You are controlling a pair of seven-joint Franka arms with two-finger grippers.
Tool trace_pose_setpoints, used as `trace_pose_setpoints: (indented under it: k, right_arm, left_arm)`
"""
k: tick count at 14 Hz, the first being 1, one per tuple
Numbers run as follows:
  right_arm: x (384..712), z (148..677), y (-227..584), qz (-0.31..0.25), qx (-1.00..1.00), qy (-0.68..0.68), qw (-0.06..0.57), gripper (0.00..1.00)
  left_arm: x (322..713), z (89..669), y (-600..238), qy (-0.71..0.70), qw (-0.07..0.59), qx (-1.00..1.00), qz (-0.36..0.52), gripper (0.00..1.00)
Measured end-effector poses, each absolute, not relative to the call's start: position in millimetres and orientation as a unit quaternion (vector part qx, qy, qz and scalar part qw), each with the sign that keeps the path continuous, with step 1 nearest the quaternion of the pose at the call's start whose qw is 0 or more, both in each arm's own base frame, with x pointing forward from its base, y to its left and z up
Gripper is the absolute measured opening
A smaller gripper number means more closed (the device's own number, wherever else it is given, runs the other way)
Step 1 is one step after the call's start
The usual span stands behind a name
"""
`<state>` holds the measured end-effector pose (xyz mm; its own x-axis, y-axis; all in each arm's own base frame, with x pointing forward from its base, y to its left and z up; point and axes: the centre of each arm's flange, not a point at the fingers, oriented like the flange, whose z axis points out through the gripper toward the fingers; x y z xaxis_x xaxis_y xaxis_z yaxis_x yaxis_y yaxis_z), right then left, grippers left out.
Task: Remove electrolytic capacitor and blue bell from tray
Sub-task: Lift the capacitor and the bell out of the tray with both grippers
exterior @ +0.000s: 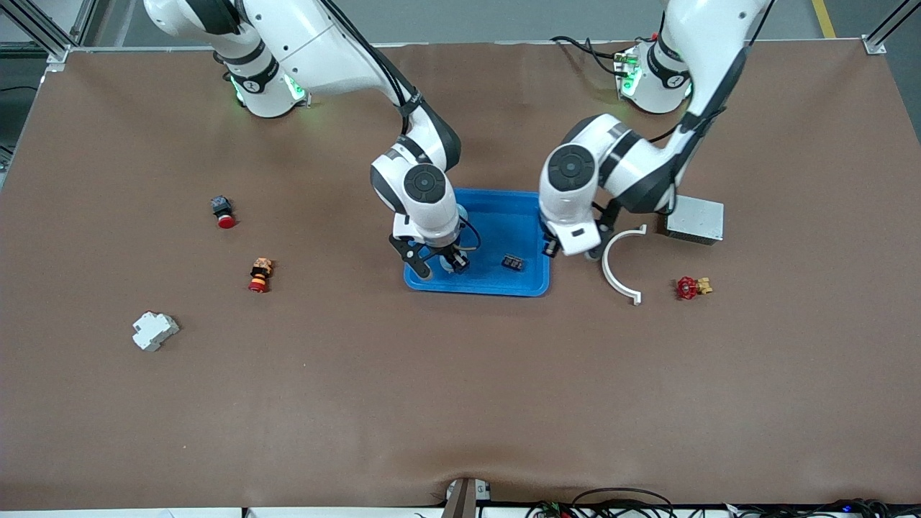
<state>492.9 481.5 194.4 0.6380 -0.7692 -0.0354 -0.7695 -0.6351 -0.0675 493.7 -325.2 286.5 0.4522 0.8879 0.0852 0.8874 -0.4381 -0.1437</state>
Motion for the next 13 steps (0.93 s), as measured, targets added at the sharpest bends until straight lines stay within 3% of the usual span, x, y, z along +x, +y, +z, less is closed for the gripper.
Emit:
trace_pose_setpoints:
  k: [4, 8, 13]
  right_arm:
    - [497.7, 207.3, 487.3, 0.007, -0.904, 0.426, 0.027, 0.63]
    - [509.1, 248.6, 482.3, 0.044, -0.92, 0.384, -0.062, 0.63]
    - [554.7, 329.3, 393.2, 0.084, -0.946, 0.295, -0.106, 0.63]
  left_arm:
    - [523.2, 298.7, -257.0, -0.521, 0.105, -0.847, 0.01, 0.3]
    - [543.4, 285.9, -180.7, -0.523, 0.119, -0.843, 0.035, 0.3]
    - [554.2, 264.4, -97.2, -0.502, 0.116, -0.854, 0.068, 0.3]
